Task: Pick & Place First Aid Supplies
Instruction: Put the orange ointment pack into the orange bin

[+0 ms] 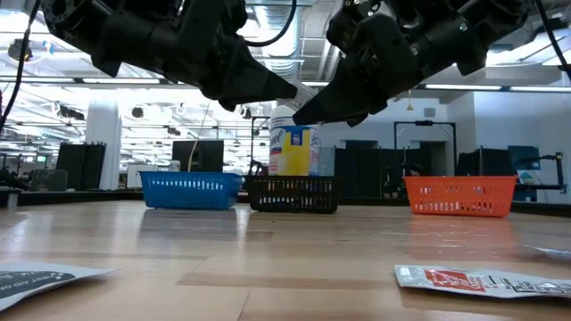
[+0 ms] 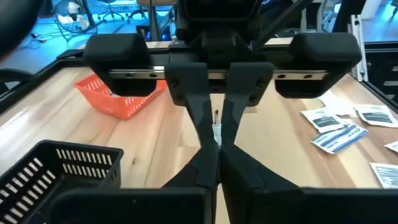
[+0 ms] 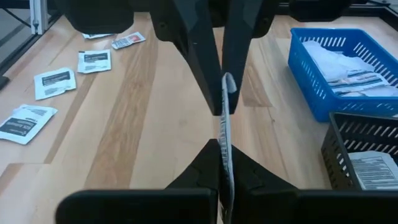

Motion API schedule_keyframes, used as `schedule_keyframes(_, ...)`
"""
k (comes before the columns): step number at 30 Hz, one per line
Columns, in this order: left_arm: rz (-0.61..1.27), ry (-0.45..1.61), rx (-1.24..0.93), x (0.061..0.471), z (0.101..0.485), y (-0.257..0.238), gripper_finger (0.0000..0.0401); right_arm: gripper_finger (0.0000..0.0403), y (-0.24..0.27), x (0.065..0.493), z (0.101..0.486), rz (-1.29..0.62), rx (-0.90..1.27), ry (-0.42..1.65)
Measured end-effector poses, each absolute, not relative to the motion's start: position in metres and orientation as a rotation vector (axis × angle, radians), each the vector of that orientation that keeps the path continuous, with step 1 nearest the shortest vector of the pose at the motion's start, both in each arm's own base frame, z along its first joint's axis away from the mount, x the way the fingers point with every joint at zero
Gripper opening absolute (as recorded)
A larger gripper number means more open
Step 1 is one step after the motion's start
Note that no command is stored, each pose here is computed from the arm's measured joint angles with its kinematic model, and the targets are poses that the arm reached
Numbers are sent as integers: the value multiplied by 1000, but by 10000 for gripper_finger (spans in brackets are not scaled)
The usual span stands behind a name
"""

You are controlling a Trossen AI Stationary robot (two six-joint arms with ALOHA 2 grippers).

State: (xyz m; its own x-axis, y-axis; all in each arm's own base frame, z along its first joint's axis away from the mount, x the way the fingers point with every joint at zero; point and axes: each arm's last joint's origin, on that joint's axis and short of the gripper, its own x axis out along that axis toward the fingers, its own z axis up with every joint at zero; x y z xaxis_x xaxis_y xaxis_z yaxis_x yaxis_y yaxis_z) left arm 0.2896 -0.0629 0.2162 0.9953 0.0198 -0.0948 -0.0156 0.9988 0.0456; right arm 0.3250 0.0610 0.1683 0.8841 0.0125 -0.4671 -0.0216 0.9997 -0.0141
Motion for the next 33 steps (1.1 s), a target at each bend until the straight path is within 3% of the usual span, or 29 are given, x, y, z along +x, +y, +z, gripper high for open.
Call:
schedule_keyframes(13, 23, 86, 42, 289, 217, -63, 11, 0, 57, 317, 159, -84, -57, 606)
schedule_keyframes(22, 22, 93, 42, 289, 217, -63, 10, 0, 49, 295, 192, -196, -72, 619)
schedule_keyframes(33, 87, 82, -37, 289, 217, -61, 11, 0, 10, 217, 216, -646, -87, 947)
